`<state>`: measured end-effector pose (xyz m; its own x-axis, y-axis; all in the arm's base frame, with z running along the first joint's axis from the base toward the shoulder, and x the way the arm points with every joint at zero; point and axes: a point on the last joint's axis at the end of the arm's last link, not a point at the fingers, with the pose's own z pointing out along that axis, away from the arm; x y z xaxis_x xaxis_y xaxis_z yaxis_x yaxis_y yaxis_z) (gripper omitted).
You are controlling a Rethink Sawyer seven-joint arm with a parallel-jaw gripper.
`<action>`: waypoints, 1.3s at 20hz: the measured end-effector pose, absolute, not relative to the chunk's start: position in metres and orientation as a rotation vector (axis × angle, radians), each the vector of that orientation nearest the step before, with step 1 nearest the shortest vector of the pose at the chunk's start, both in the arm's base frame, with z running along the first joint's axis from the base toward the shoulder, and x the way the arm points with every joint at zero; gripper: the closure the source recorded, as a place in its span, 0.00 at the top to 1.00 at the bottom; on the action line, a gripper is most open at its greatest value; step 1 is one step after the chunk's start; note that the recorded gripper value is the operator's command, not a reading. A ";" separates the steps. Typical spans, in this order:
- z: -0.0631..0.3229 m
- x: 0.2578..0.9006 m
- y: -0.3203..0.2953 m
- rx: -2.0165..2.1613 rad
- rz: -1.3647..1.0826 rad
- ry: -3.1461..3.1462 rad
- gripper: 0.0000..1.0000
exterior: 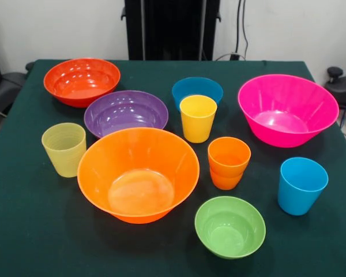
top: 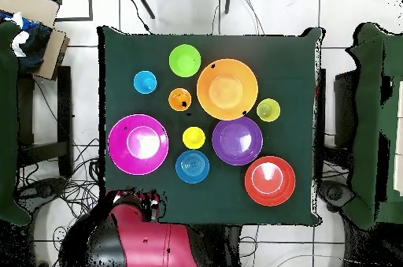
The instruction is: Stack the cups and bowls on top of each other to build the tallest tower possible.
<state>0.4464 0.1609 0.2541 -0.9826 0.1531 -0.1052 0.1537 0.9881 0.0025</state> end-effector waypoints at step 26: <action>0.250 0.454 0.148 0.272 -0.020 2.999 1.00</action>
